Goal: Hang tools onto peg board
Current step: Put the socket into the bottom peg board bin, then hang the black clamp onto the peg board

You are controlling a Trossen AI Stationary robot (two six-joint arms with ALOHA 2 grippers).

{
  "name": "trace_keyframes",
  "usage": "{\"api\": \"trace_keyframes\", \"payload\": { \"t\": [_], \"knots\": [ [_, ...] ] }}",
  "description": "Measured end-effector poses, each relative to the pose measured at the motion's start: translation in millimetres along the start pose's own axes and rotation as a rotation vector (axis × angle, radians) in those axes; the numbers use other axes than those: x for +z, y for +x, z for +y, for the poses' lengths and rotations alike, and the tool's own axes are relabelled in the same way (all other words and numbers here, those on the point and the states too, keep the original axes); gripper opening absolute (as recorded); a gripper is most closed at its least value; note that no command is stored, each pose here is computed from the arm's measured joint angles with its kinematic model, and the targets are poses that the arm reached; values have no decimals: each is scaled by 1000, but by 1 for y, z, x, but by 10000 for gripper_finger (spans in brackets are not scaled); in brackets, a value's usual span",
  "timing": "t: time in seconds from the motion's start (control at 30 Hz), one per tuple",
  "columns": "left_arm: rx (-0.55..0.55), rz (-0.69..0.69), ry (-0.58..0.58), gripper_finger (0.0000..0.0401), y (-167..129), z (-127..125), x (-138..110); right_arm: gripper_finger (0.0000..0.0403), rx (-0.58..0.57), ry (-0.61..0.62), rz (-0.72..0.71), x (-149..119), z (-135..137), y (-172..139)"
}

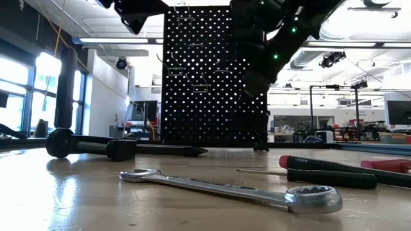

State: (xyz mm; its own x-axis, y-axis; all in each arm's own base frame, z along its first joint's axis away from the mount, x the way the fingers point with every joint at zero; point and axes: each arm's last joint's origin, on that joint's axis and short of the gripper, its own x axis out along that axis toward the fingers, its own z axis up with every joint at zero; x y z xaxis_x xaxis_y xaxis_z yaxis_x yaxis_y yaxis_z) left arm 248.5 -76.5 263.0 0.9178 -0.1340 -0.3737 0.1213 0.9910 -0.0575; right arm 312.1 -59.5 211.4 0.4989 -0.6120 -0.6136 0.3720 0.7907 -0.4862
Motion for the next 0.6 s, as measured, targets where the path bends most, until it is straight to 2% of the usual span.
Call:
{"api": "trace_keyframes", "payload": {
  "t": [0.33, 0.6],
  "knots": [
    [-2, -3, -8, 129, -1, -7, -1, 192, -4, 15, 0, 0, 0, 0],
    [-24, 7, -4, 129, -3, -15, -3, 199, 10, 20, -10, 1, 6, -4]
  ]
}}
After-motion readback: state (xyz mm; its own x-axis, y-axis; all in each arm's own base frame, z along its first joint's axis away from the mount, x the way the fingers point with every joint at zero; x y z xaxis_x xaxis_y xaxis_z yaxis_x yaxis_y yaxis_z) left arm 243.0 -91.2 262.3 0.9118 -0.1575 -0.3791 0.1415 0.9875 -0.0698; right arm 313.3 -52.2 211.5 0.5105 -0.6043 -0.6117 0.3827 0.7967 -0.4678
